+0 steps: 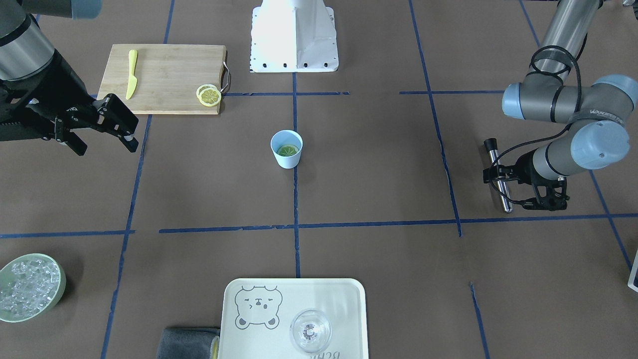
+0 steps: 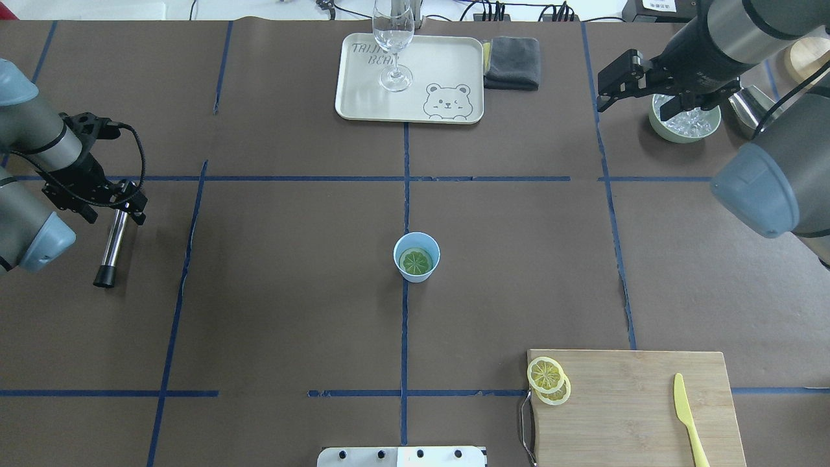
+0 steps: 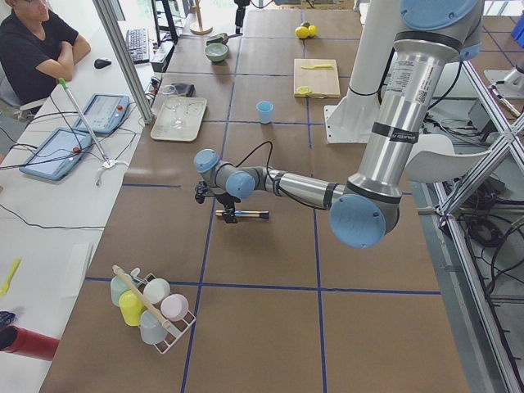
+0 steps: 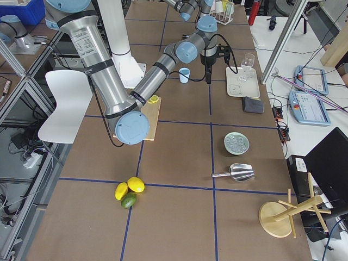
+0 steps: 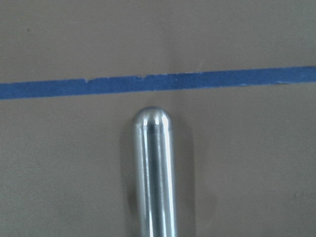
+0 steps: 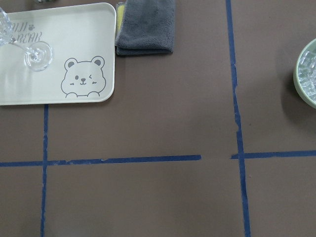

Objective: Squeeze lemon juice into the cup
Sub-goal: 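Grasp the metal rod with the left gripper and lift it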

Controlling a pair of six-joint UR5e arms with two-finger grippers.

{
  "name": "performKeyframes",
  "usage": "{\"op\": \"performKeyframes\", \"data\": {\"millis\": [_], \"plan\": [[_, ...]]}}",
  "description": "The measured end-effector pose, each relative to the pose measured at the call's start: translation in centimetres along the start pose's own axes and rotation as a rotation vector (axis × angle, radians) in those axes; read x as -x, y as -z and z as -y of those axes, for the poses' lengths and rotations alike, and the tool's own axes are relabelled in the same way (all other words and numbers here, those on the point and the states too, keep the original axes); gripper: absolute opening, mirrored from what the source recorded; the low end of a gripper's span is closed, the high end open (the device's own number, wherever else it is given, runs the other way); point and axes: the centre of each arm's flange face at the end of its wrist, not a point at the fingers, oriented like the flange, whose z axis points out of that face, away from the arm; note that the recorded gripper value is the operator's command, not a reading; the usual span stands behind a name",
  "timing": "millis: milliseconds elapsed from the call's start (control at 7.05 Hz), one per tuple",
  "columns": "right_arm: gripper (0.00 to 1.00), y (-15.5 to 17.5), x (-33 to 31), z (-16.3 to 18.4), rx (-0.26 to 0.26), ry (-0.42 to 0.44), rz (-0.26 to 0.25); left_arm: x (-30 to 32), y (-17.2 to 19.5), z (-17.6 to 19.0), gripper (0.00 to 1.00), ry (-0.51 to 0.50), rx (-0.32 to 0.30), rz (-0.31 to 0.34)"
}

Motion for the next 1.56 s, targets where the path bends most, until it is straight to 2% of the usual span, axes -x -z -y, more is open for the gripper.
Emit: {"op": "performKeyframes", "data": {"millis": [142, 284, 425, 709, 851, 1134, 1276, 1560], "plan": [[1.00, 0.0, 0.0, 0.0, 0.000, 0.000, 0.000, 0.0, -0.1, 0.2, 0.92, 0.002, 0.002, 0.000], [1.00, 0.0, 0.0, 0.0, 0.000, 0.000, 0.000, 0.0, -0.1, 0.4, 0.79, 0.003, 0.002, 0.000], [1.00, 0.0, 0.0, 0.0, 0.000, 0.000, 0.000, 0.0, -0.2, 0.5, 0.62, 0.004, 0.002, 0.000], [1.00, 0.0, 0.0, 0.0, 0.001, -0.001, 0.001, -0.1, -0.1, 0.5, 0.16, 0.007, 0.002, 0.001], [1.00, 0.1, 0.0, 0.0, 0.001, -0.001, 0.001, -0.1, -0.1, 0.5, 0.00, 0.007, 0.001, 0.001], [1.00, 0.2, -0.1, 0.1, -0.002, -0.003, 0.001, -0.1, 0.0, 0.6, 0.00, 0.006, -0.009, 0.010], [1.00, 0.4, -0.1, 0.2, -0.005, -0.004, 0.002, -0.3, 1.0, 0.8, 0.00, -0.003, -0.043, 0.030], [1.00, 0.8, -0.4, 0.2, -0.010, -0.007, 0.002, -2.7, 5.7, 0.1, 0.00, -0.060, -0.164, 0.051]]}}
